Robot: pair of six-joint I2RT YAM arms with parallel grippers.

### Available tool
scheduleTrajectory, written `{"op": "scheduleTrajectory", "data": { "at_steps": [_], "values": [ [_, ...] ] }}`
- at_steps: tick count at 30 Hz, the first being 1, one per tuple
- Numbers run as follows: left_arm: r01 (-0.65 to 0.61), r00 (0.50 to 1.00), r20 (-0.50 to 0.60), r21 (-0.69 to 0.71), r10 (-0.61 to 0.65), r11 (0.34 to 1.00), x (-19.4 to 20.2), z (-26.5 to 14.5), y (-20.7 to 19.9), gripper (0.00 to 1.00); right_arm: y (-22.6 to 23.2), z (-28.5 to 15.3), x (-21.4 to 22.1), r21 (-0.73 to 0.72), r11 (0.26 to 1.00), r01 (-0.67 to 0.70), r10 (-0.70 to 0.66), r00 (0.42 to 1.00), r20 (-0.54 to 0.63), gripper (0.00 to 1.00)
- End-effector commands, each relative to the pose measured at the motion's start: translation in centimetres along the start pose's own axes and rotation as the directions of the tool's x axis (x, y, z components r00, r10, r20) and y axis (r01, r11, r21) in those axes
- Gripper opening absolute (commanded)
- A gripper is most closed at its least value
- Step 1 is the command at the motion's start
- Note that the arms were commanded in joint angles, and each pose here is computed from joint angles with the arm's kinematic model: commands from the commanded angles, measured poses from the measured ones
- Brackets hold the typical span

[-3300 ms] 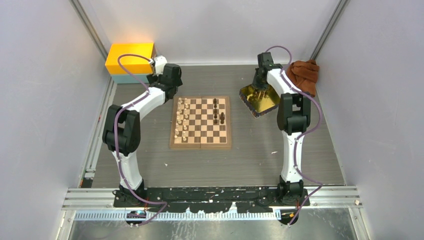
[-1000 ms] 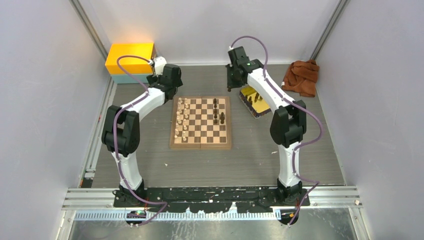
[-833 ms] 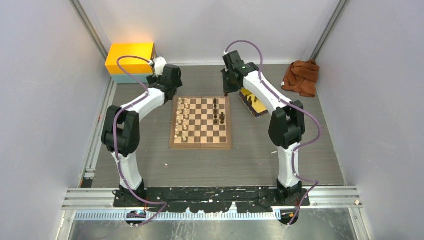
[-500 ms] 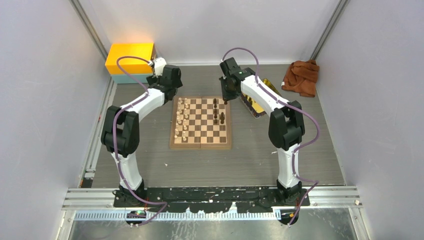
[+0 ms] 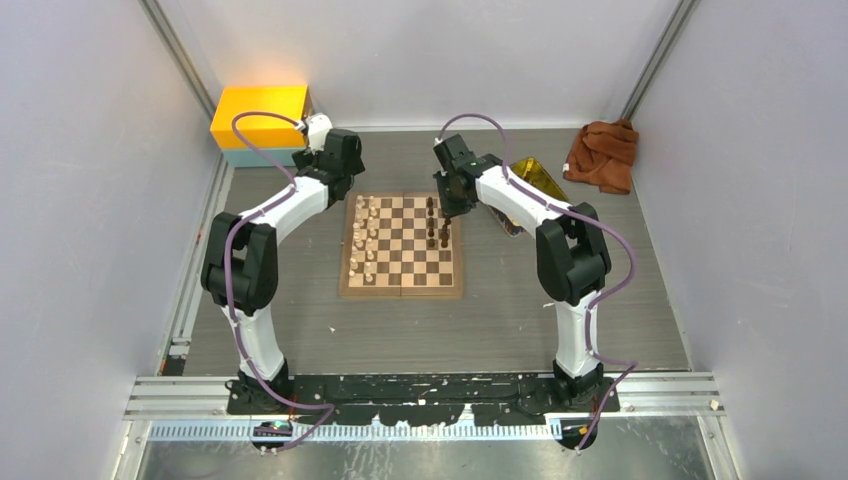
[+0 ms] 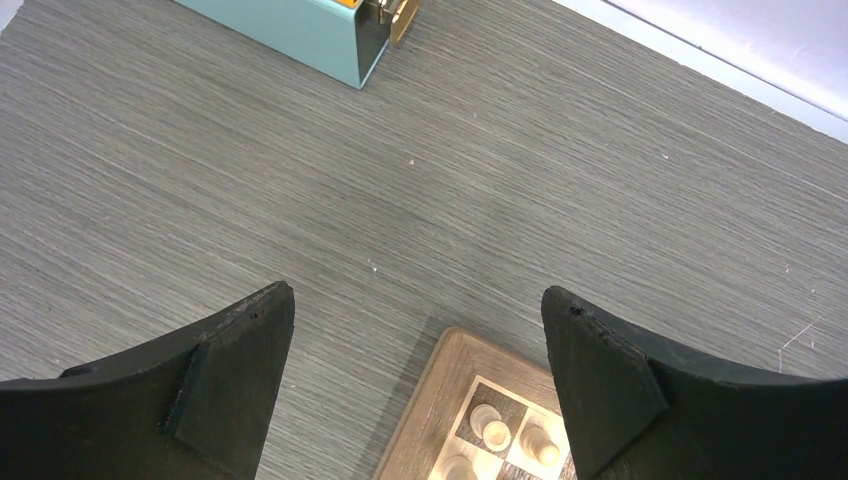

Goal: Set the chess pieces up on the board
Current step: Place the chess piece on the chessboard.

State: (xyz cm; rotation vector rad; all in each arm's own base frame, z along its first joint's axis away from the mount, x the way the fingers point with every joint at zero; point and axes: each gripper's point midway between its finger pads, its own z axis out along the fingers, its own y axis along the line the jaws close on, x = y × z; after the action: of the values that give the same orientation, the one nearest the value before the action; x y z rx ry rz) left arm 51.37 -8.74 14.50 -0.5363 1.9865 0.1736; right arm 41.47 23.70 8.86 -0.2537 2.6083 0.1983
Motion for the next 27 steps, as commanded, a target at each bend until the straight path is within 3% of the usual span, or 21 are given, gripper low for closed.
{"op": "scheduleTrajectory", "data": {
  "at_steps": [1,27],
  "values": [
    [0.068,0.994,0.079,0.029,-0.07,0.997,-3.6,-1.3,-0.4,0.94,0.8,-1.8,-2.9,-0.037,0.999,0.006,-0.001,0.992,0.13,0.01],
    [0.062,0.995,0.075,0.024,-0.064,0.998,-3.1,-0.8,-0.4,0.94,1.4,0.7,-2.4,-0.057,0.998,0.016,-0.01,0.995,0.104,0.01]
  ]
}}
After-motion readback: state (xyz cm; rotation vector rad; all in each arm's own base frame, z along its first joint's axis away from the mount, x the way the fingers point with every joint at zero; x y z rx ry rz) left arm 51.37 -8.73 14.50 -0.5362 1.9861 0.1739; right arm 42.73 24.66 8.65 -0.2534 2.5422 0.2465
